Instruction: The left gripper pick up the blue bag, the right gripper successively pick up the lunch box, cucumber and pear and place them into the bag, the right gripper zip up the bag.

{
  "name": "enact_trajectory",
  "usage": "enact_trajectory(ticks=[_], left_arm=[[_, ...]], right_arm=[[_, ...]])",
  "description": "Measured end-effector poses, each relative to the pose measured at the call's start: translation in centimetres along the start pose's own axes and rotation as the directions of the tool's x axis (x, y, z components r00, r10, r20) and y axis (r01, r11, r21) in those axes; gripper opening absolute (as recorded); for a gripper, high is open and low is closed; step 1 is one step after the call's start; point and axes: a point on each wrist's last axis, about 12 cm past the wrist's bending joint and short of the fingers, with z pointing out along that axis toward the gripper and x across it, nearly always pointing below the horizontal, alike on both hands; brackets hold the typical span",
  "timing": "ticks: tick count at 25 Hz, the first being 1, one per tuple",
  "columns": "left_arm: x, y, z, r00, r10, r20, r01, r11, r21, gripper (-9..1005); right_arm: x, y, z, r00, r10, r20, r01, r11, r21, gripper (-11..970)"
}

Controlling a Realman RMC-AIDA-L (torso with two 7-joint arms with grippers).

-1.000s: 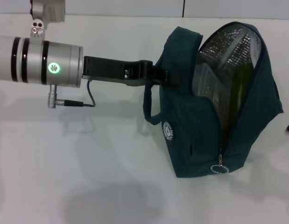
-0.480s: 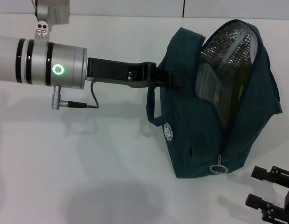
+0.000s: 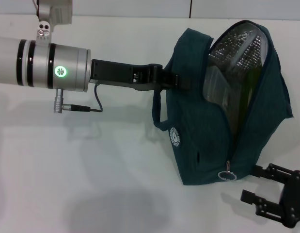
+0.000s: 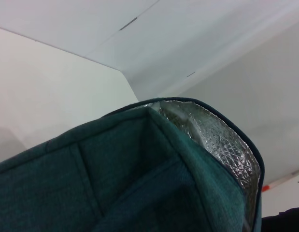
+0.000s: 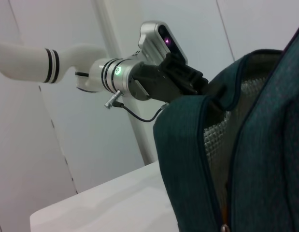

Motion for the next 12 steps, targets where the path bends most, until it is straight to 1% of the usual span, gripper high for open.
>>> enact_trajectory(ticks=[2,4,5,12], left_arm=[[0.0,0.0,0.0,1.000,0.002,0.000,-0.002,1.000,0.000,36],[0.0,0.0,0.0,1.000,0.002,0.000,-0.002,1.000,0.000,35],[0.0,0.0,0.0,1.000,0.002,0.000,-0.002,1.000,0.000,35],[0.1,0.0,0.0,1.000,0.000,0.000,0.000,1.000,0.000,35]], right_arm=[[-0.3,-0.4,0.8,1.000,-0.006,-0.003,0.006,1.000,-0.017,638],[-0.4,-0.5,1.0,1.000,-0.006,-0.007,0.006,1.000,-0.022,636],[-0.5,-0.7,1.6,1.000,-0.012,-0.024,0.011,0.999,-0.039,635],[-0.4,-0.8,2.9,0.998,-0.013,-0.055,0.009,0.998,-0.068,627]])
